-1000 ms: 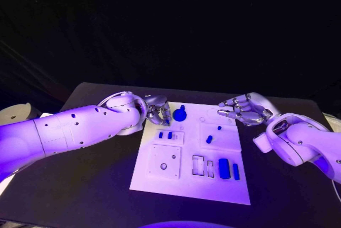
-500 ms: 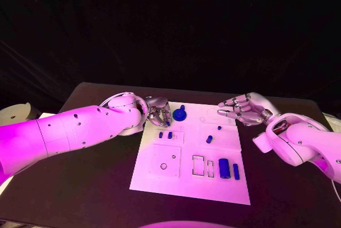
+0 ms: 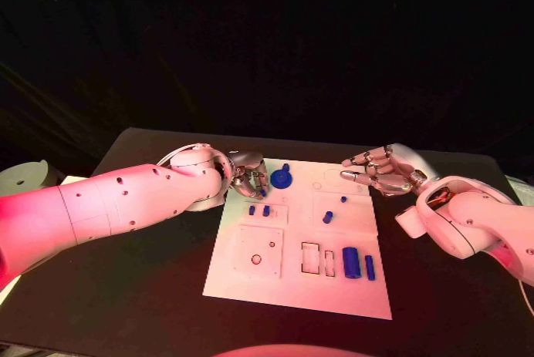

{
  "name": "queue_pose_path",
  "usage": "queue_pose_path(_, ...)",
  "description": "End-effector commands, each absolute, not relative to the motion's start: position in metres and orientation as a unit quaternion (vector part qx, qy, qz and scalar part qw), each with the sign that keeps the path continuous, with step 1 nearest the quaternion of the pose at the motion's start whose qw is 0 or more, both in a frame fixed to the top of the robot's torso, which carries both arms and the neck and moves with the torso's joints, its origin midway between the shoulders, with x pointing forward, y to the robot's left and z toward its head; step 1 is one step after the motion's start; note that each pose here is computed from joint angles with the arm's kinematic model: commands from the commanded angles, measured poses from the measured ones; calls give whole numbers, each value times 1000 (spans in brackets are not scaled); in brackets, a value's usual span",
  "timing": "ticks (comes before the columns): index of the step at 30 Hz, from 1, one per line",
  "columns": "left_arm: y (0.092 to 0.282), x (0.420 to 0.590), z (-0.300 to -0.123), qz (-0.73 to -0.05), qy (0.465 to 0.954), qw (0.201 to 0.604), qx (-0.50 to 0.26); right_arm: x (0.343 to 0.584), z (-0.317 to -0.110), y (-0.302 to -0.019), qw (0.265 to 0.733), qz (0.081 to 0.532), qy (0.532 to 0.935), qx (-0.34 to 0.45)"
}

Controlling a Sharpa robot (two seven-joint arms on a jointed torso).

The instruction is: Assemble the parts on the task board

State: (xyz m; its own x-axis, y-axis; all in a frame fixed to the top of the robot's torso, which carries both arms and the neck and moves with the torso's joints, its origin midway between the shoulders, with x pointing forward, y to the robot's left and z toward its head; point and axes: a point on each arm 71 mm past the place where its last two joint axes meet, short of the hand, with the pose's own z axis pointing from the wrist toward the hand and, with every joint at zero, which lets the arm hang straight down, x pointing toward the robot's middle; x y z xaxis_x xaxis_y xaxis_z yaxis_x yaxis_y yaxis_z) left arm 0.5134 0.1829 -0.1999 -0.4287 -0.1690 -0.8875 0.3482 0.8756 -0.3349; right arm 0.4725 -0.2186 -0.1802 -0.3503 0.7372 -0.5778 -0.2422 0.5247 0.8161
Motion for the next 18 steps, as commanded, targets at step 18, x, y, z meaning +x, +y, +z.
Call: queue_pose_path(18,178,512,-202,-242,815,522,63,472,-181,-217,536,457,688,173)
